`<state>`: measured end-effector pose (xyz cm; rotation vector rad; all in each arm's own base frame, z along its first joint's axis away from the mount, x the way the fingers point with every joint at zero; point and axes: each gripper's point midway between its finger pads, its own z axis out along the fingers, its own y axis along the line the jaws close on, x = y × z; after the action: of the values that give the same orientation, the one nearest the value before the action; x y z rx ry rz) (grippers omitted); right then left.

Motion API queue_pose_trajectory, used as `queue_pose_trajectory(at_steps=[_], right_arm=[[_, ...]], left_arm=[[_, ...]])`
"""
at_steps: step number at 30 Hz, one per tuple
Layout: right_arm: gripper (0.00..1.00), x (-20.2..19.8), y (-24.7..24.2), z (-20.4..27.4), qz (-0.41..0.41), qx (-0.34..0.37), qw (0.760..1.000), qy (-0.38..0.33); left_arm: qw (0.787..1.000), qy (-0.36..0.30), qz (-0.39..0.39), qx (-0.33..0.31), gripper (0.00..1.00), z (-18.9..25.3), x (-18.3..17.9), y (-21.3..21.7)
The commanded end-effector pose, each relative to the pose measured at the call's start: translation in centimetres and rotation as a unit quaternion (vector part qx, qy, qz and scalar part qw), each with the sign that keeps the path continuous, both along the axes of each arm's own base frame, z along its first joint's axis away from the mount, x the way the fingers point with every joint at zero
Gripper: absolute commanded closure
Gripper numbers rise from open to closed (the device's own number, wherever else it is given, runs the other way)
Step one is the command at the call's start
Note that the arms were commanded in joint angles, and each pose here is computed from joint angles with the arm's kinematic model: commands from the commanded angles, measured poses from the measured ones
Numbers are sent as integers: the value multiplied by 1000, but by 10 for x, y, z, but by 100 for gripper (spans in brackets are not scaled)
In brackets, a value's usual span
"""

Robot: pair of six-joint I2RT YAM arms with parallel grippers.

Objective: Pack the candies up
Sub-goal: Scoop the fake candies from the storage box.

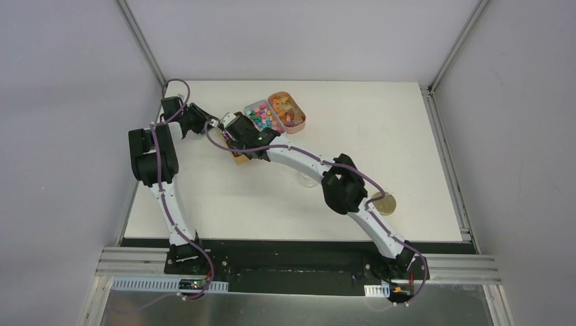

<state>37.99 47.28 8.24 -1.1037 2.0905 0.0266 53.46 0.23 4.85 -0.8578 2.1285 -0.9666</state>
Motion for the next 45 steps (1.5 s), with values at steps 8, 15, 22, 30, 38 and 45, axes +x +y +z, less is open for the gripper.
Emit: queue_pose_trajectory(at_steps=[8, 15, 22, 30, 38, 45], right_arm=[[100, 6, 7, -6, -1, 74, 997, -4], [100, 8, -10, -1, -21, 99, 995, -7], [100, 8, -15, 21, -8, 174, 985, -17], [100, 0, -20, 54, 15, 205, 978, -43], [100, -11, -48, 96, 26, 200, 976, -83], [100, -34, -88, 120, 38, 185, 976, -112]], left_arm=[[999, -16, -27, -13, 69, 8, 4, -17], [999, -23, -27, -12, 69, 13, 11, -14], [999, -36, -30, -15, 68, 24, 20, -14], [999, -48, -19, 0, 55, 42, 23, -4], [998, -42, -3, 50, 40, 60, 22, 10], [996, -50, 2, 70, 31, 91, 14, 13]])
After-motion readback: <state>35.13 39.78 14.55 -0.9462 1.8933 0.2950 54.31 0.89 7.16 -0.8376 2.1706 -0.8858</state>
